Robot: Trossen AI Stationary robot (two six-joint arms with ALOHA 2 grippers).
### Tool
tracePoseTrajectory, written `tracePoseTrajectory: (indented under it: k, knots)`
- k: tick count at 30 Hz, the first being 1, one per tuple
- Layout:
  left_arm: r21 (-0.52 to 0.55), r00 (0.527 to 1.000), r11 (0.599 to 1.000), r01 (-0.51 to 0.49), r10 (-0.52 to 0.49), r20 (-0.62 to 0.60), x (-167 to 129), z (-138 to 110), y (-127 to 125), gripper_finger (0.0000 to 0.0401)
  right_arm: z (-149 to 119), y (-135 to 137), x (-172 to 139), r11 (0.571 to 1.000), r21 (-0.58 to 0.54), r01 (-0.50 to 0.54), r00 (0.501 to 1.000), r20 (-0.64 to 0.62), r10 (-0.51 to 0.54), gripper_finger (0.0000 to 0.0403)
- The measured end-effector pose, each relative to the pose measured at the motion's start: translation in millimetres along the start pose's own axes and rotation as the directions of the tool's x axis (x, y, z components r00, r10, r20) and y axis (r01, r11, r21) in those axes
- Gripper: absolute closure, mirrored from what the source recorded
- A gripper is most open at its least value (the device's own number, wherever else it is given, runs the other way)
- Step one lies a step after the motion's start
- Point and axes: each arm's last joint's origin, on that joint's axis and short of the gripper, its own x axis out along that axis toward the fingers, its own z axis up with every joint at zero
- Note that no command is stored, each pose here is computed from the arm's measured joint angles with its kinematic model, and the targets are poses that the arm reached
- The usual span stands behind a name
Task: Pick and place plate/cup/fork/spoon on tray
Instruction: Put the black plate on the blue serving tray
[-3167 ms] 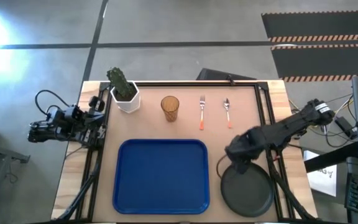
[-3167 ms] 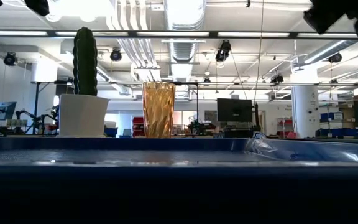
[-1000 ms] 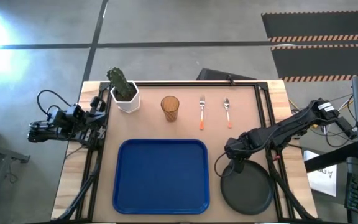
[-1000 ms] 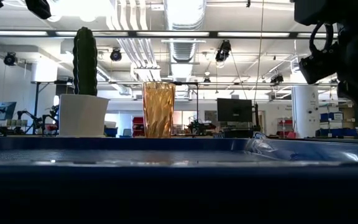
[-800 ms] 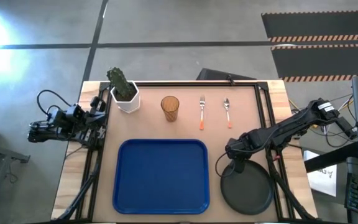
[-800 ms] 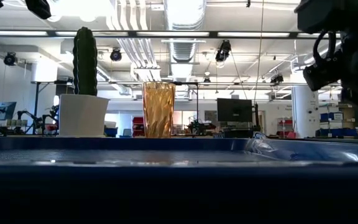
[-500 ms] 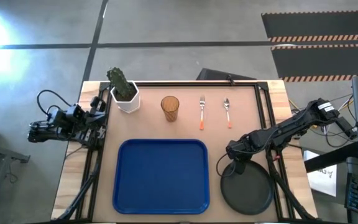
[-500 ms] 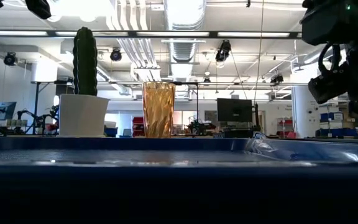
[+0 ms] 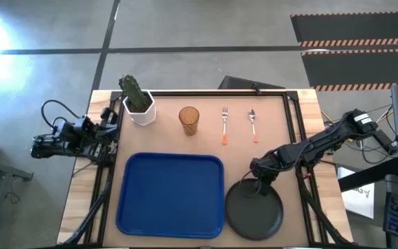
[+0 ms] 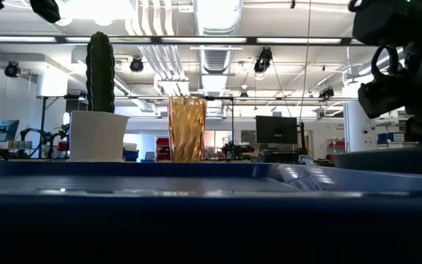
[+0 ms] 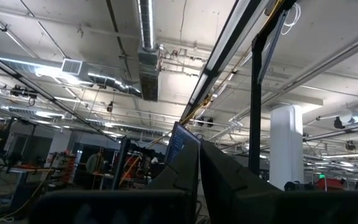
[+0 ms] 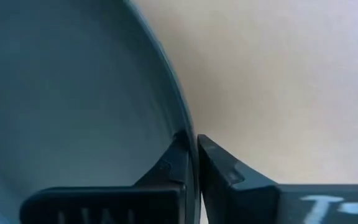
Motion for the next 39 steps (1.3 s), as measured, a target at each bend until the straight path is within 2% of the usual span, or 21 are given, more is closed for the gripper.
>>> tracePoseTrajectory:
  k: [6,11,13,16,18,20,23,29,33,39]
  knots:
    - [0.000,1.000,1.000,0.000,0.000,0.000,0.0,0.0,0.0,0.0401,0.0,5.8,-12.8,0.998,0.044,-0.049,0.999,0.025,0.048,0.0394]
    - [0.000,1.000,1.000,-0.001,0.001,-0.007,0.0,-0.7,0.1,0.0401,6.6,28.7,-57.2,0.992,0.003,-0.126,0.976,0.181,0.124,0.0395]
    - [0.000,1.000,1.000,-0.002,0.002,-0.020,0.0,-1.9,0.2,0.0401,8.6,37.5,-80.3,0.991,-0.025,-0.129,0.954,0.270,0.131,0.0395]
    - [-0.003,1.000,1.000,-0.003,0.003,-0.026,0.0,-2.6,0.3,0.0401,13.1,52.1,-114.6,0.988,-0.069,-0.139,0.896,0.416,0.155,0.0395]
    - [-0.024,1.000,1.000,-0.004,0.003,-0.025,0.0,-2.5,0.3,0.0401,17.1,61.2,-132.3,0.986,-0.099,-0.134,0.852,0.496,0.166,0.0395]
    - [-0.025,1.000,1.000,-0.004,0.003,-0.025,-0.1,-2.5,0.3,0.0401,23.2,70.7,-141.1,0.986,-0.123,-0.116,0.828,0.535,0.164,0.0395]
    - [-0.025,1.000,1.000,-0.004,0.003,-0.025,0.0,-2.5,0.3,0.0401,37.7,85.7,-138.7,0.988,-0.140,-0.070,0.827,0.546,0.136,0.0395]
    - [-0.025,1.000,1.000,-0.003,0.003,-0.024,-0.1,-2.4,0.3,0.0401,84.5,123.5,-100.3,0.977,-0.214,-0.016,0.876,0.468,0.117,0.0395]
    - [-0.025,1.000,1.000,-0.003,0.003,-0.024,-0.1,-2.4,0.3,0.0401,119.3,147.3,-72.6,0.954,-0.299,0.013,0.908,0.402,0.113,0.0395]
    - [-0.028,1.000,1.000,-0.003,0.003,-0.024,-0.1,-2.4,0.3,0.0401,171.1,170.4,-44.4,0.918,-0.396,0.023,0.921,0.365,0.134,0.0395]
